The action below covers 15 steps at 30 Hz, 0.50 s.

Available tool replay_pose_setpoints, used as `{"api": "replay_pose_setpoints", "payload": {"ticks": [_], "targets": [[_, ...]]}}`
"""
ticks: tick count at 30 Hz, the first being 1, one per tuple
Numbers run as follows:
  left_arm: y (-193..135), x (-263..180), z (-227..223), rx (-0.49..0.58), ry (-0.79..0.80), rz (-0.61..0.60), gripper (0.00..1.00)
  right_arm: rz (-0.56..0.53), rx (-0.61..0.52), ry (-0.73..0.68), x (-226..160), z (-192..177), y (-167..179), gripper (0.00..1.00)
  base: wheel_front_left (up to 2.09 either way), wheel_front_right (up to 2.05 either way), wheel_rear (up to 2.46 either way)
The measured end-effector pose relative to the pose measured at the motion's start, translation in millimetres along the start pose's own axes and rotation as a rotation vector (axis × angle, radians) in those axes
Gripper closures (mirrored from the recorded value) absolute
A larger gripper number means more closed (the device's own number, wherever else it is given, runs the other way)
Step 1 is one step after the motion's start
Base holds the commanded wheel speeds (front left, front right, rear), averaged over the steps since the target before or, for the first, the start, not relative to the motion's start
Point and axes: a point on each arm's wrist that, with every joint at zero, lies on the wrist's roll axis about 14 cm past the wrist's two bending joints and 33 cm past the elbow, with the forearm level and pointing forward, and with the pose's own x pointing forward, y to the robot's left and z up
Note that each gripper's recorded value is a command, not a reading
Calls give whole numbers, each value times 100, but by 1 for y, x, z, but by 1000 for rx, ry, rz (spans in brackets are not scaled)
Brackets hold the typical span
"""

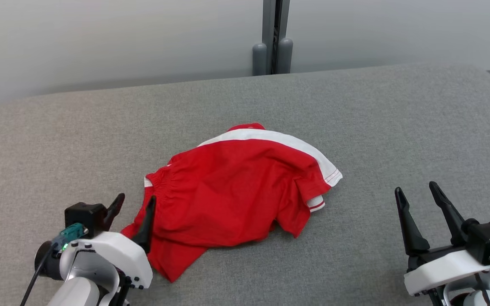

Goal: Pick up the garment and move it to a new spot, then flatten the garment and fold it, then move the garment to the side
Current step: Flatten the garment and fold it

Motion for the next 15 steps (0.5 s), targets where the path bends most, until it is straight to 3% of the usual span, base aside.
{"api": "replay_pose_setpoints", "payload": {"ticks": [8, 9, 10, 15], "targets": [[-11, 24, -66, -1, 299, -84, 0, -22, 14, 46, 5, -19, -8, 0, 0, 0, 0], [-13, 27, -67, 0, 305, -91, 58, -28, 15, 51, 4, -21, -10, 0, 0, 0, 0], [-14, 29, -67, 3, 306, -102, 100, -33, 16, 51, 4, -21, -11, 0, 0, 0, 0], [-20, 37, -59, 26, 273, -125, 100, -49, 20, 53, 4, -24, -16, 0, 0, 0, 0]]}}
